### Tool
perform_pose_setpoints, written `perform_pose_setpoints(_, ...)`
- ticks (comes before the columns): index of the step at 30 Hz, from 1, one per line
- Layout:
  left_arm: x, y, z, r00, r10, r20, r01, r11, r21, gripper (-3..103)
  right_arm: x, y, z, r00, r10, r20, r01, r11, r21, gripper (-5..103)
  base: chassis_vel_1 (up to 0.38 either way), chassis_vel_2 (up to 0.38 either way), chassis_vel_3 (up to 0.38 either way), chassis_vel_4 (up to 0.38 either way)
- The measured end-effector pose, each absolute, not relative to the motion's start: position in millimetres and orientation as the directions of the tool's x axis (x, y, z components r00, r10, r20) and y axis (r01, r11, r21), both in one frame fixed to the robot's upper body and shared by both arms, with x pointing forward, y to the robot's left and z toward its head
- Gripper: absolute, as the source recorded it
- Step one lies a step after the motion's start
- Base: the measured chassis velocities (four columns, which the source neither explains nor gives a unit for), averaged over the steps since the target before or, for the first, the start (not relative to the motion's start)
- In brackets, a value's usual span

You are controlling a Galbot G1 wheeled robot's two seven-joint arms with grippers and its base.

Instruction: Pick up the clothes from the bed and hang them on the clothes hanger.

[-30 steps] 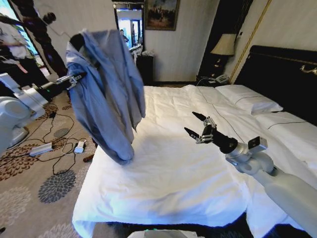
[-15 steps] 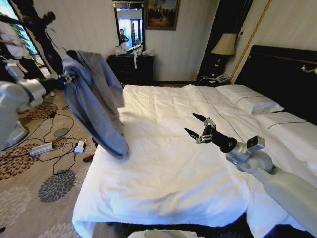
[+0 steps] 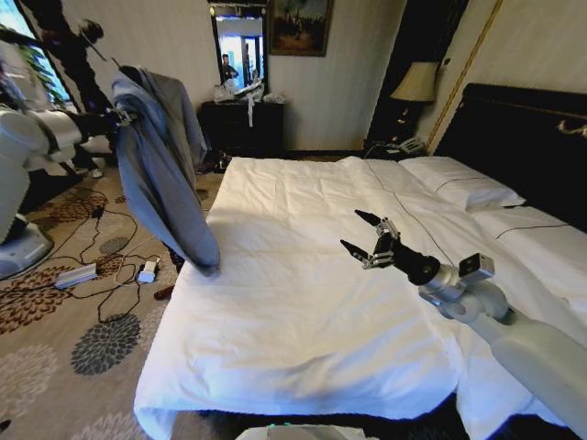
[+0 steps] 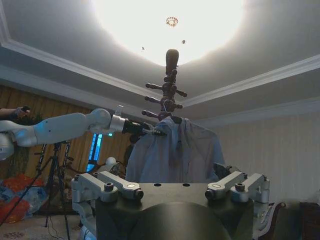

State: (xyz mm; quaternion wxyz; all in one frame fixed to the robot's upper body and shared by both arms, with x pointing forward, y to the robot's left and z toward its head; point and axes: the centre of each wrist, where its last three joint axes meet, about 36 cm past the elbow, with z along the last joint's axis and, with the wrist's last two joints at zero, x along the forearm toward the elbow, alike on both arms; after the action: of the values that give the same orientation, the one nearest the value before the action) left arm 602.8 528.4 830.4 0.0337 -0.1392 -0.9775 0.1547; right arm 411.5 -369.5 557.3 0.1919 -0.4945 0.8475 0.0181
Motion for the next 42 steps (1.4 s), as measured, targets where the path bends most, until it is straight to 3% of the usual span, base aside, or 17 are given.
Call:
perform_pose_setpoints(8, 610, 535, 849, -0.966, 0.260, 0.001, 0.244, 0.910, -0.334, 17, 411, -369, 558, -0.435, -0.833, -0.343, -0.846, 0.509, -0.162, 100, 0.000, 0.000, 0.000, 0.000)
perform_pose_setpoints(22, 636, 546, 847, -0.976, 0.205, 0.070, 0.168, 0.919, -0.356, 17, 414, -374, 552, -0.453, -0.826, -0.337, -0.838, 0.523, -0.155, 100, 0.000, 0.000, 0.000, 0.000)
perform_pose_setpoints(42, 640, 540, 830, -0.967, 0.231, 0.108, 0.187, 0.931, -0.314, 17, 416, -377, 543, -0.466, -0.820, -0.332, -0.832, 0.533, -0.150, 100, 0.000, 0.000, 0.000, 0.000)
